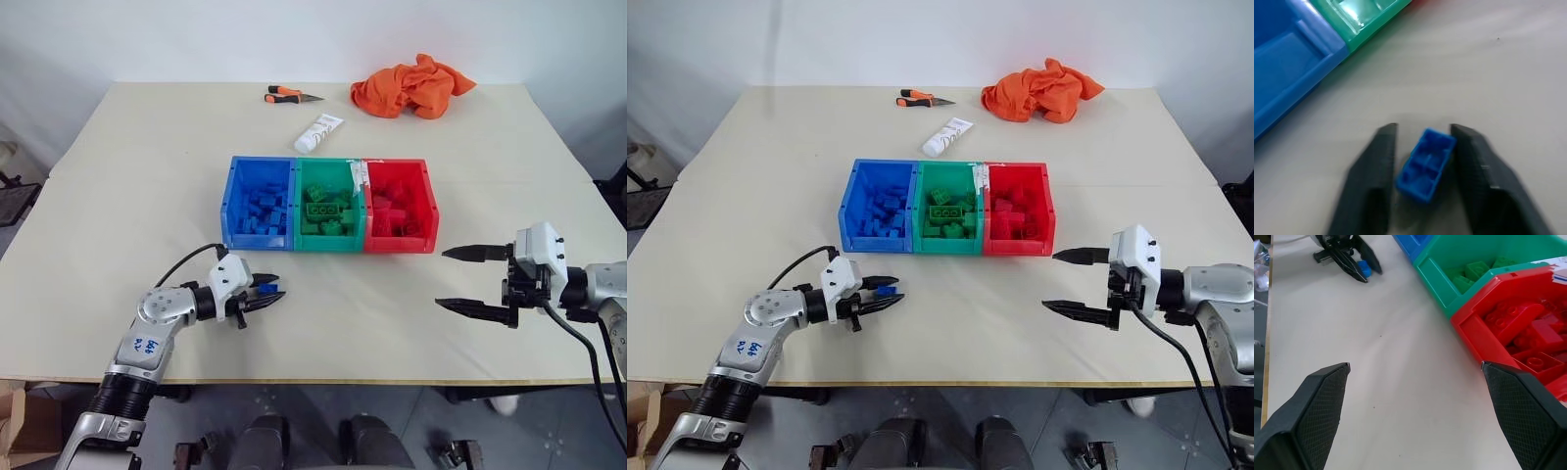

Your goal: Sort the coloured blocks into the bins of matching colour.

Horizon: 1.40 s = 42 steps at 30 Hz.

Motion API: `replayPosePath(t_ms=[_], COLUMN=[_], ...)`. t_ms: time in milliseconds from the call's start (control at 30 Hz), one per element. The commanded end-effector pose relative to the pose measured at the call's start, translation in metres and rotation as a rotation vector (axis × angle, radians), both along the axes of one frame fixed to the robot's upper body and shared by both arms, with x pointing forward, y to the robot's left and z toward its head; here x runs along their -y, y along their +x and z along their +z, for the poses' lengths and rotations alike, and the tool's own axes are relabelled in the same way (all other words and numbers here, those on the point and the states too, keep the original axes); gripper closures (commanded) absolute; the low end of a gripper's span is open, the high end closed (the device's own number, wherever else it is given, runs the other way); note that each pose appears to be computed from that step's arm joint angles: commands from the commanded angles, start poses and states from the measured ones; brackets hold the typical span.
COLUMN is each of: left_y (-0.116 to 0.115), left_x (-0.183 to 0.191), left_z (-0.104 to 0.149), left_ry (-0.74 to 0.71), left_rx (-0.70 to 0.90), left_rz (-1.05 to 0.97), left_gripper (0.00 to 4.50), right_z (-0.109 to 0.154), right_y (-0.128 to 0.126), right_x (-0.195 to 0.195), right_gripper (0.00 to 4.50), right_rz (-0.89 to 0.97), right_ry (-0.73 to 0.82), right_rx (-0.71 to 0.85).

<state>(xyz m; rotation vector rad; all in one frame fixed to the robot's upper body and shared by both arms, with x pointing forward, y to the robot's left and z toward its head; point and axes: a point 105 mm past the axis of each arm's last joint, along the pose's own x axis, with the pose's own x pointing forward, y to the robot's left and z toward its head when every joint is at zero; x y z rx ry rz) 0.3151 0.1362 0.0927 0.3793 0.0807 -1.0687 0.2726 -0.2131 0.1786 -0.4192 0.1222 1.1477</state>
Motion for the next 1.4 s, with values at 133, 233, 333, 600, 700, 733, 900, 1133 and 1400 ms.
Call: replayPosePath(t_ms=[133, 233, 333, 600, 700, 733, 900, 1133, 1400], left_y=[0.02, 0.038, 0.055, 0.102, 0.103, 0.102, 0.098, 0.05, 0.0], left_x=[-0.008, -0.011, -0.012, -0.007, 0.001, 0.003, 0.001, -0.034, -0.124], left_z=[0.042, 0.086, 0.12, 0.128, 0.122, 0.121, 0.125, 0.13, 0.097], left_ry=[-0.021, -0.077, -0.121, -0.104, -0.092, -0.089, -0.087, -0.173, -0.091], left_rx=[0.113, 0.202, 0.276, 0.268, 0.249, 0.247, 0.265, 0.157, -0.018], left_rz=[0.101, 0.18, 0.229, 0.274, 0.216, 0.202, 0.165, 0.01, 0.092], left_gripper=[3.99, 3.99, 3.99, 3.07, 2.14, 1.81, 0.25, 0.25, 0.25], right_z=[0.017, 0.017, 0.016, 0.015, 0.015, 0.015, 0.015, 0.018, 0.02], right_y=[-0.005, -0.007, -0.008, -0.006, -0.007, -0.008, -0.011, -0.012, -0.005], right_x=[0.009, 0.01, 0.01, 0.008, 0.009, 0.01, 0.011, 0.02, 0.049], right_gripper=[0.0, 0.0, 0.0, 0.0, 0.0, 0.0, 0.0, 0.0, 0.0], right_rz=[-0.032, -0.048, -0.061, -0.081, -0.089, -0.092, -0.104, -0.096, -0.132], right_ry=[-0.011, -0.005, 0.0, 0.013, 0.012, 0.012, 0.012, -0.011, -0.022], right_rx=[0.067, 0.073, 0.077, 0.099, 0.104, 0.104, 0.104, 0.104, 0.105])
